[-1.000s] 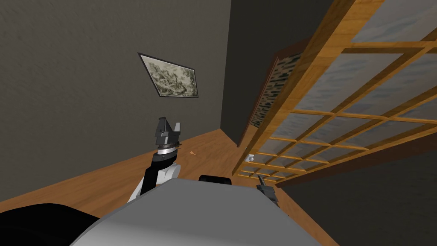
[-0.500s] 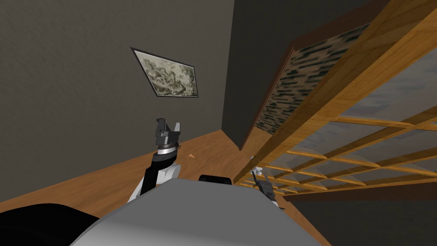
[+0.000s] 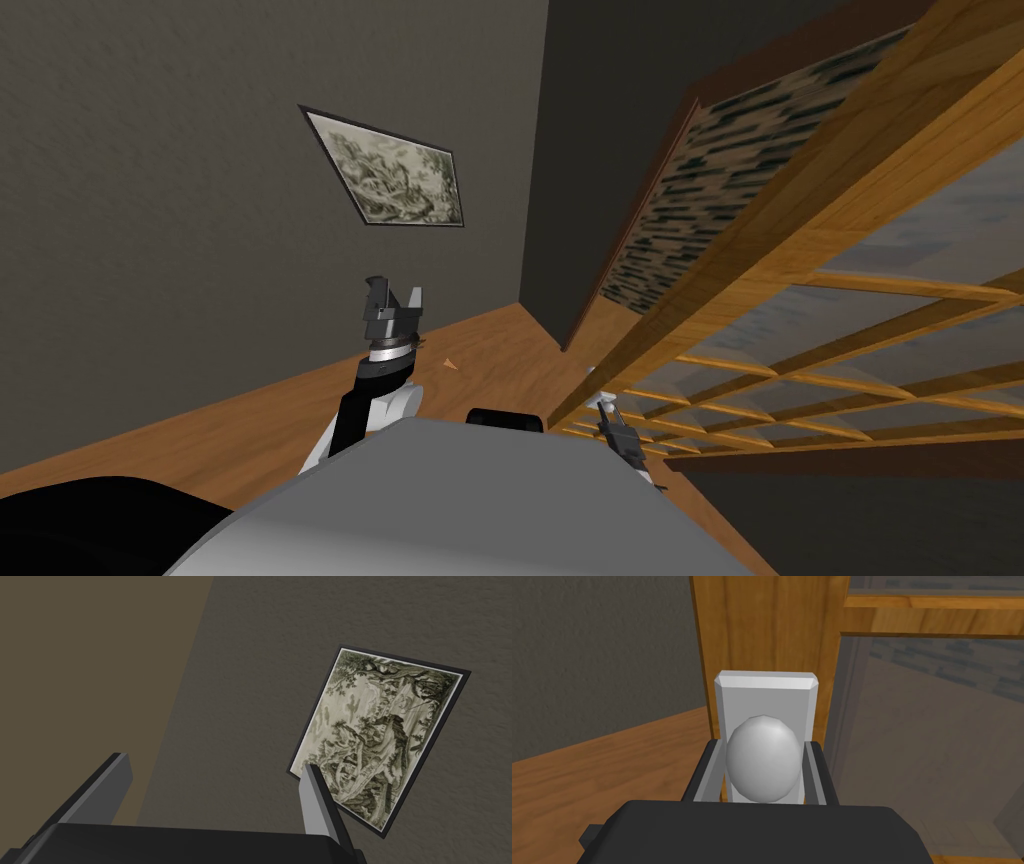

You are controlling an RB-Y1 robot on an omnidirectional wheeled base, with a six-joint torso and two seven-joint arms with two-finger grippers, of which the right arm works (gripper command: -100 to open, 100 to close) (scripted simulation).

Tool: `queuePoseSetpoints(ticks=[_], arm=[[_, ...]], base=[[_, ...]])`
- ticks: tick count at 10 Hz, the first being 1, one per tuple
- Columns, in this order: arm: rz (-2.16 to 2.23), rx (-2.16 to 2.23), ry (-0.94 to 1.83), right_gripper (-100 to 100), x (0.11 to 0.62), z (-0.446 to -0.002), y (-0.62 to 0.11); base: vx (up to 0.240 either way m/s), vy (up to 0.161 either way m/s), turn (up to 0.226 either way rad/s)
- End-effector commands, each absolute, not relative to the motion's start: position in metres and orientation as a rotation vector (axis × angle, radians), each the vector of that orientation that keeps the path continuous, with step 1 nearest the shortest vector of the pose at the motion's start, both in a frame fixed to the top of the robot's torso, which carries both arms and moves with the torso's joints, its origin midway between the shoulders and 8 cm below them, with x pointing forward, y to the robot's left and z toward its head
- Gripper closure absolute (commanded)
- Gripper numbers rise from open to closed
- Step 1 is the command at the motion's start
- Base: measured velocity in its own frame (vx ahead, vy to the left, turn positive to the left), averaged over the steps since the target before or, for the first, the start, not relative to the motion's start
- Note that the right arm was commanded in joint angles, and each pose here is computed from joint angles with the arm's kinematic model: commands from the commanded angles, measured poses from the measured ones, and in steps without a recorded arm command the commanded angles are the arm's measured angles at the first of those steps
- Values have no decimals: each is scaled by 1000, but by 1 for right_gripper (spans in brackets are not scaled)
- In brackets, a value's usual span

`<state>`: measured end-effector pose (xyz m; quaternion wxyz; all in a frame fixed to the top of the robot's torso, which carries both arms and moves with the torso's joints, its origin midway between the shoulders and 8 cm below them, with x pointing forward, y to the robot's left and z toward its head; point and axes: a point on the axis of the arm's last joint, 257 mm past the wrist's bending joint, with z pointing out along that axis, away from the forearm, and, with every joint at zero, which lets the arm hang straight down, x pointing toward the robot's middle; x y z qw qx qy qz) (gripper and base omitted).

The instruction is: Pull the door open

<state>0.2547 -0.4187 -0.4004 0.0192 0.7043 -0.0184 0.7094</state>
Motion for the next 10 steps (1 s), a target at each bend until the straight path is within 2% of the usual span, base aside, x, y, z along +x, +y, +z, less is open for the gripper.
queuePoseSetpoints(ticks=[1, 3, 10], arm=[[2204, 2186, -59, 100, 254, -400, -418], [2204, 2197, -44, 100, 251, -401, -417], [2229, 2226, 16, 100, 241, -400, -412]], base=[[-14, 2, -7], [-63, -12, 55], [-192, -56, 124]])
